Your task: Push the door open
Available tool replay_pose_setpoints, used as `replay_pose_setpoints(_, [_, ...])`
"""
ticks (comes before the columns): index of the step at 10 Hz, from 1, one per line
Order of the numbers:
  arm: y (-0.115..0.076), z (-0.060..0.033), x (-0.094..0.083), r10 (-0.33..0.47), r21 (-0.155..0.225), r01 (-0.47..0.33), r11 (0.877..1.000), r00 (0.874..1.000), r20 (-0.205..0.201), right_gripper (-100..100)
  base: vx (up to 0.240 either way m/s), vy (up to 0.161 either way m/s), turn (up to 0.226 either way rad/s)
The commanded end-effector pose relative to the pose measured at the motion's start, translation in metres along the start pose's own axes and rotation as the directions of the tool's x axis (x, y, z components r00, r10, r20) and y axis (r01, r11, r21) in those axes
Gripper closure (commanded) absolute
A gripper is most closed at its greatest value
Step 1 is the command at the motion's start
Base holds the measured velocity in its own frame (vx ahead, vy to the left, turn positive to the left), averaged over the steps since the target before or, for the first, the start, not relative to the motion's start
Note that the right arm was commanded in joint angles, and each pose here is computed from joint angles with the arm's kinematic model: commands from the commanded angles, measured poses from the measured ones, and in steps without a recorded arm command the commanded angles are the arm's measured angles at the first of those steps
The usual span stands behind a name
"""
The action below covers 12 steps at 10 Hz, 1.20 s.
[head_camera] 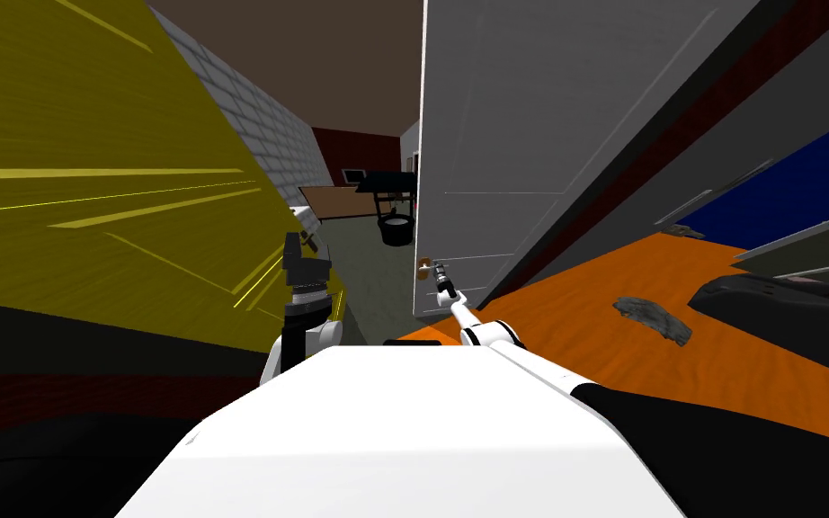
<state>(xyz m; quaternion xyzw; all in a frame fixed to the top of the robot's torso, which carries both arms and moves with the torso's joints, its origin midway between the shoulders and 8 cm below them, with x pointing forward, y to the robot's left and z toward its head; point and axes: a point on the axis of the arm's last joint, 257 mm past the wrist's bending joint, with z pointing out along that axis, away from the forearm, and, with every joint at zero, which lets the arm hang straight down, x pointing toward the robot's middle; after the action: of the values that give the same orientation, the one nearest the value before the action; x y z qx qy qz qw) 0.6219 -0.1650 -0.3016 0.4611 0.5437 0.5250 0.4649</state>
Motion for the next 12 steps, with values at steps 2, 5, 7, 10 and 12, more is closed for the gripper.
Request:
replay_pose_setpoints(2, [0.002, 0.0013, -0.02, -0.007, 0.003, 0.007, 1.0, 0.999, 0.033, 100, 0.131, 0.105, -0.038])
replay_pose_setpoints(5, [0.011, 0.0028, -0.033, -0.004, -0.016, 0.005, 1.0, 0.998, 0.057, 100, 0.075, 0.083, -0.041])
replay_pose_setpoints(7, [0.01, 0.0012, -0.047, -0.002, -0.016, 0.003, 1.0, 0.997, 0.082, 100, 0.074, 0.085, -0.038])
replay_pose_setpoints(10, [0.01, -0.0018, -0.066, 0.004, -0.016, -0.002, 1.0, 0.993, 0.122, 100, 0.155, 0.165, -0.091])
replay_pose_setpoints(12, [0.01, -0.0024, -0.07, 0.005, -0.016, -0.003, 1.0, 0.992, 0.129, 100, 0.13, 0.111, -0.048])
